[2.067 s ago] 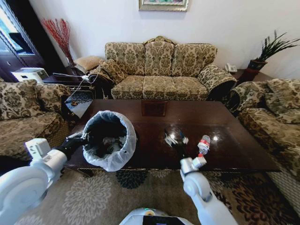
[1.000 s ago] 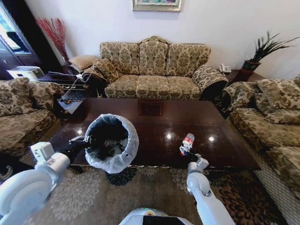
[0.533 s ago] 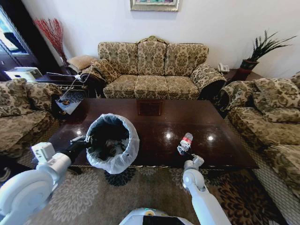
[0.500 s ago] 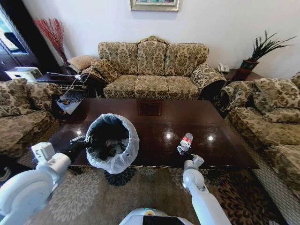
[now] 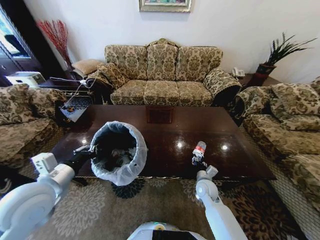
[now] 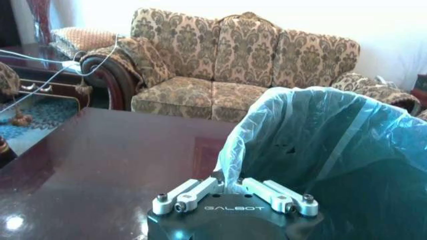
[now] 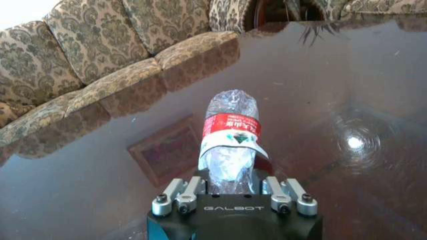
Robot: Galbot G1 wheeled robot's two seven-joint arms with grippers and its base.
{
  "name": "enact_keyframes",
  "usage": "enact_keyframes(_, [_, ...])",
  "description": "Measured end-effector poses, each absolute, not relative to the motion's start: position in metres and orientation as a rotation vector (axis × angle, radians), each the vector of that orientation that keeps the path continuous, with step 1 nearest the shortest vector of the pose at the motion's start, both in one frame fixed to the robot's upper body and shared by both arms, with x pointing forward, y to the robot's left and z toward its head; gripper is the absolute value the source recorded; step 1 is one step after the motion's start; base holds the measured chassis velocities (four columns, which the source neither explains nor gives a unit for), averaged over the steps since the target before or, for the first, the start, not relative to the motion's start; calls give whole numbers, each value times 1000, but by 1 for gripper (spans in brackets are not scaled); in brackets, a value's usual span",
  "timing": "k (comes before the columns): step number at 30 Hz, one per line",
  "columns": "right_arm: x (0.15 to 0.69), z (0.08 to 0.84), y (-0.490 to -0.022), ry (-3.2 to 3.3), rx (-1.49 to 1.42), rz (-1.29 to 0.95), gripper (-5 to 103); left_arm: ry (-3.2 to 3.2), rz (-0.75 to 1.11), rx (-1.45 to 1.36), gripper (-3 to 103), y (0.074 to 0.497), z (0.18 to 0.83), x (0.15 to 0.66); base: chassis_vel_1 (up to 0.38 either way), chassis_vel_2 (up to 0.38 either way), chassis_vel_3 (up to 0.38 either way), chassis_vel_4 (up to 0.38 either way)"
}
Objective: Move to the front of the table and place the trash on the table into the trash bin.
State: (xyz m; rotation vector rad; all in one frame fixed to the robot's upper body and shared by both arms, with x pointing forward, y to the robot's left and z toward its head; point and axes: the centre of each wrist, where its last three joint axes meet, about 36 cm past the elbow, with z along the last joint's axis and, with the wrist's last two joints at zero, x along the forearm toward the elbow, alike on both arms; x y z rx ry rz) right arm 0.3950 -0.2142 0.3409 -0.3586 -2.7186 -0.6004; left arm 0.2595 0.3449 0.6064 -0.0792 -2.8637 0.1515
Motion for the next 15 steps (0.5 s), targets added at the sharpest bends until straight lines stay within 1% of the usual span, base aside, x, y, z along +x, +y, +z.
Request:
enact_keyframes(3, [390, 343, -217, -2750, -349, -594, 25, -2870, 130, -71, 2, 347, 610, 260, 0, 0, 0, 0])
enact_keyframes(4, [390, 343, -217, -2750, -349, -594, 25, -2870, 130, -71, 2, 347, 610, 260, 0, 0, 0, 0])
enact_keyframes(6, [388, 352, -214, -2797, -326, -600, 19, -2871, 128, -71, 2, 347, 611, 260, 0, 0, 0, 0])
enact_keyframes(7, [388, 352, -214, -2797, -326, -600, 19, -2871, 128, -71, 2, 347, 611, 260, 0, 0, 0, 0])
enact_keyframes(8, [389, 358, -212, -2844, -313, -589, 16, -2865, 128, -70, 2, 348, 610, 259, 0, 0, 0, 0])
enact_keyframes(9, [390, 359, -211, -2862, -314, -579, 16, -2864, 130, -69, 2, 348, 610, 259, 0, 0, 0, 0])
enact_keyframes(11, [396, 369, -203, -2972, -295, -549, 12, -2861, 136, -63, 2, 348, 609, 259, 0, 0, 0, 0])
enact_keyframes(12, [396, 369, -203, -2972, -295, -549, 12, -2861, 136, -63, 2, 348, 609, 259, 0, 0, 0, 0])
enact_keyframes(14, [396, 385, -195, -3077, -160, -600, 12, -2857, 131, -68, 2, 347, 609, 259, 0, 0, 0, 0])
enact_keyframes(15, [398, 395, -192, -3155, -6, -649, 12, -2847, 118, -78, 2, 347, 609, 259, 0, 0, 0, 0])
